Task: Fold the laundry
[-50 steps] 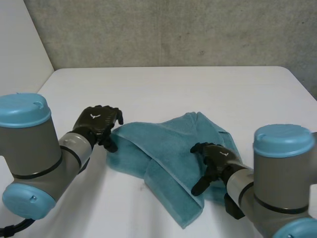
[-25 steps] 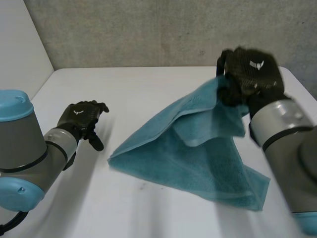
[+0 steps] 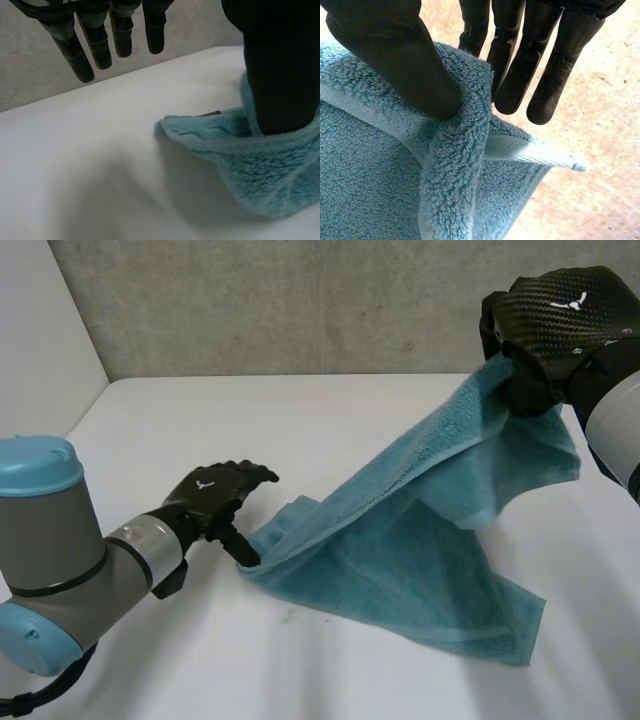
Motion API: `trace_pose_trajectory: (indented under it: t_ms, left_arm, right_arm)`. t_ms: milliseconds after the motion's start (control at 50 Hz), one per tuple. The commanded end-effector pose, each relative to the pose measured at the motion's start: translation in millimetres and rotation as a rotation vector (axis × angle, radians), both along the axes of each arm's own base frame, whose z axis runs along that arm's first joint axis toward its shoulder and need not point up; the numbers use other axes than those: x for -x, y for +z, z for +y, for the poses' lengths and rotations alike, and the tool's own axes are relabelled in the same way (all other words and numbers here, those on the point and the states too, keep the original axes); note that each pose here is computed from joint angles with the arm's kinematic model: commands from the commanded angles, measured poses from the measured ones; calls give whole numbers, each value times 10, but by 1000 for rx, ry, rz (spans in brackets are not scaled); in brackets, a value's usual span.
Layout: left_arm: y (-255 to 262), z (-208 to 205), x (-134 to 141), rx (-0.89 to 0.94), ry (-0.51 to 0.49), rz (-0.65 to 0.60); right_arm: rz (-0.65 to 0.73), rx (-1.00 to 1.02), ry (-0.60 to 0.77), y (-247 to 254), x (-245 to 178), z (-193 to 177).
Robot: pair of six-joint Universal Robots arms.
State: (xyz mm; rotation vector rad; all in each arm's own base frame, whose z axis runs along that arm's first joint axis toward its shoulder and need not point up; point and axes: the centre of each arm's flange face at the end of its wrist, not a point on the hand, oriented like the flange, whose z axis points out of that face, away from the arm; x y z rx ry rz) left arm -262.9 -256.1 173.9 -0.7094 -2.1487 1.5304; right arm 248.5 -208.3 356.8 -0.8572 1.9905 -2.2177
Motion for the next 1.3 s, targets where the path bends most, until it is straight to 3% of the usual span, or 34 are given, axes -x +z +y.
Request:
trace_pose_trajectory:
  t_ms: [20,140,320,400,840,1060,1300]
  left_arm:
    - [-10,-152,-191,-8,65,-11]
    - [-44,-173,-248,-29,67,-12]
    - [-181,50,-85,-57,-213,-3]
    - [-206,65,-77,-14,-260,-53]
    - [-116,-201,-354,30,-184,-81]
    - [-218,-22,-237,-21,-315,-26]
    - [-409,106,-34,-67,-379,-37]
  right_arm:
    - [45,-12,-46,-99,103,-105]
    - [50,-31,-56,-155,137,-115]
    - [52,-36,-61,-190,157,-110]
    - [59,-36,-71,-218,179,-137]
    - [67,-61,-91,-312,360,-326]
    - [67,-71,-91,-343,358,-321]
    - [74,-79,-101,-378,385,-340]
